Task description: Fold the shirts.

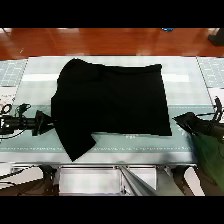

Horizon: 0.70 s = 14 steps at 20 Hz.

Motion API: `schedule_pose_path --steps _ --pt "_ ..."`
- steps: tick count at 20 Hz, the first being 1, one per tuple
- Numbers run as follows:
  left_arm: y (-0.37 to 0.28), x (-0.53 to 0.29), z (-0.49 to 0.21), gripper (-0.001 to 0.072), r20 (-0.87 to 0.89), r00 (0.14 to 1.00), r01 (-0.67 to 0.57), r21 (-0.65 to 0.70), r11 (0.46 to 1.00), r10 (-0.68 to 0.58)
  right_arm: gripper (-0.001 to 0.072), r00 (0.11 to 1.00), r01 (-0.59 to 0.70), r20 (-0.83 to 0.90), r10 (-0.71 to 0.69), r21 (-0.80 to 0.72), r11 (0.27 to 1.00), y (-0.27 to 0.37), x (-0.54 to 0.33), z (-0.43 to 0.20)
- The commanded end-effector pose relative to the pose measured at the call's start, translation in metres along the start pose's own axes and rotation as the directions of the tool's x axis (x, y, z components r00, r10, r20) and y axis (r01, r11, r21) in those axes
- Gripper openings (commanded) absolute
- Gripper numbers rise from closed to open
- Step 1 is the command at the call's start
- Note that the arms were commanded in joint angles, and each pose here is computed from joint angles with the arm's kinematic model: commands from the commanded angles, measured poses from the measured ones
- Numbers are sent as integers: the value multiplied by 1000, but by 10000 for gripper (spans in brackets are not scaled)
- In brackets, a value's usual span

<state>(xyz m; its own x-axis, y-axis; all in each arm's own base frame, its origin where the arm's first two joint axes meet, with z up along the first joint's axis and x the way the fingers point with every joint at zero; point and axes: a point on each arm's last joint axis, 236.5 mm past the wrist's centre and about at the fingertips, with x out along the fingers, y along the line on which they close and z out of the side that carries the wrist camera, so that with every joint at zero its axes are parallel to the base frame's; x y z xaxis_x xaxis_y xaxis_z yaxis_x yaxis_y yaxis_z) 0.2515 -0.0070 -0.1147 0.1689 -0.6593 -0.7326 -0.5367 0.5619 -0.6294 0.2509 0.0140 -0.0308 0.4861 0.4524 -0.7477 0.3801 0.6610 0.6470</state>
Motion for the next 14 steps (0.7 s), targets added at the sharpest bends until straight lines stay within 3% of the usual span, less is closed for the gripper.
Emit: schedule_pose_path --steps 1,8,14 --pt "-5 15 -1 23 -15 999 -45 73 996 46 407 1000 0 4 0 15 1000 0 0 1" --pt "-17 8 -1 18 -39 999 -23 134 991 29 407 983 183 15 -185 76 980 -56 -13 3" --pt "-17 8 0 18 -35 999 -25 133 991 30 407 974 164 -180 -140 127 978 -60 6 -31"
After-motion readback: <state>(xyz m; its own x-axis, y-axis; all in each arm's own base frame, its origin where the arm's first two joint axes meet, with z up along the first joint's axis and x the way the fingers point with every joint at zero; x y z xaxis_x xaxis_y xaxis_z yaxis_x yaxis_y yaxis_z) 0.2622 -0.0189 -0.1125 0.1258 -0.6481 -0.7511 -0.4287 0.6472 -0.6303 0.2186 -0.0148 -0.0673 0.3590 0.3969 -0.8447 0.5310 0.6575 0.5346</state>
